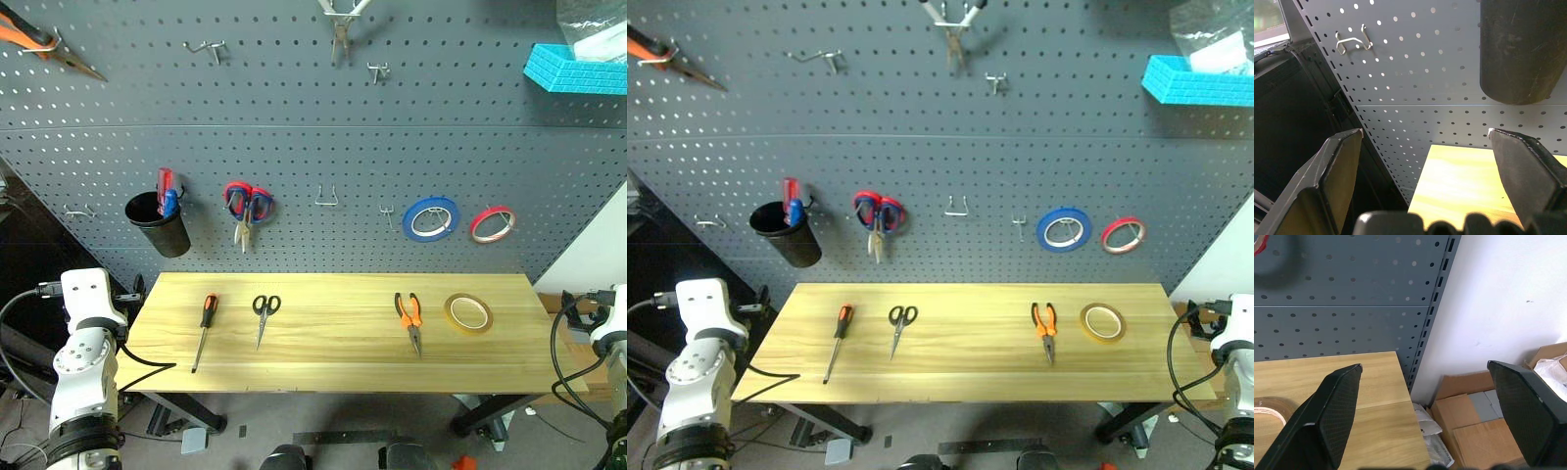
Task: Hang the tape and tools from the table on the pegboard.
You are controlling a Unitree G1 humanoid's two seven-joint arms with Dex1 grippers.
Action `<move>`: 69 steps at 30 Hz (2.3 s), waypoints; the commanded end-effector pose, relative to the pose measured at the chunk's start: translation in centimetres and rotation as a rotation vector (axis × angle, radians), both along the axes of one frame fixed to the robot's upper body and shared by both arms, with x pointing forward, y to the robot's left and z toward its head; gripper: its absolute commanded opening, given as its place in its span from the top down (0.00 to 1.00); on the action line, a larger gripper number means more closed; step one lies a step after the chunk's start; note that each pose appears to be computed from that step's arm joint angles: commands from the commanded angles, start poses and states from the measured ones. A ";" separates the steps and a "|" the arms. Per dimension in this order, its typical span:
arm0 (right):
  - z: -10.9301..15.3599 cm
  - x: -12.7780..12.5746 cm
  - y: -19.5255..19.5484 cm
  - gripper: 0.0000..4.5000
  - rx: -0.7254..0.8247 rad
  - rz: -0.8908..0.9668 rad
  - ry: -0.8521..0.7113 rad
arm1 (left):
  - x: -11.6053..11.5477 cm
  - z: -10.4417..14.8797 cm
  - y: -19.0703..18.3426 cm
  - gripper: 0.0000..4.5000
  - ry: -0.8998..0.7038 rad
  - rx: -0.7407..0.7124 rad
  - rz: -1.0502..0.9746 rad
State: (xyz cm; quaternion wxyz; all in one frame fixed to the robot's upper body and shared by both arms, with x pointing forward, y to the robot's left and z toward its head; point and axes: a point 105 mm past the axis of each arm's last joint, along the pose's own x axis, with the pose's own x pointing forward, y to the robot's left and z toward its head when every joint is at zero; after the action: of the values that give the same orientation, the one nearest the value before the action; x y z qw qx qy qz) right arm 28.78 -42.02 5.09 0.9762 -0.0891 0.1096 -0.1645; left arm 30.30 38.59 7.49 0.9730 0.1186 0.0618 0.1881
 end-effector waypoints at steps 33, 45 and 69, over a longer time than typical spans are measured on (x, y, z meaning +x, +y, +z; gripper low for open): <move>0.7 0.1 10.8 0.06 -0.041 0.505 0.081 | 0.3 1.6 -9.6 0.02 0.035 0.026 -0.492; 2.1 1.0 17.8 0.06 -0.111 0.699 0.187 | -0.2 2.6 -22.3 0.02 0.172 0.128 -1.193; -2.0 9.2 15.6 0.06 -0.145 0.697 0.610 | 0.1 5.1 -28.5 0.02 0.217 0.231 -1.602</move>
State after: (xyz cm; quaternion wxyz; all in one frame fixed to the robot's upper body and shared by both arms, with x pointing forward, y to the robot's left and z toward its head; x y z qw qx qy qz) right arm 38.48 -25.79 4.05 0.8957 -0.2355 0.3202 0.1994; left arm 30.63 10.02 12.18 0.7903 0.2239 0.0465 -0.5685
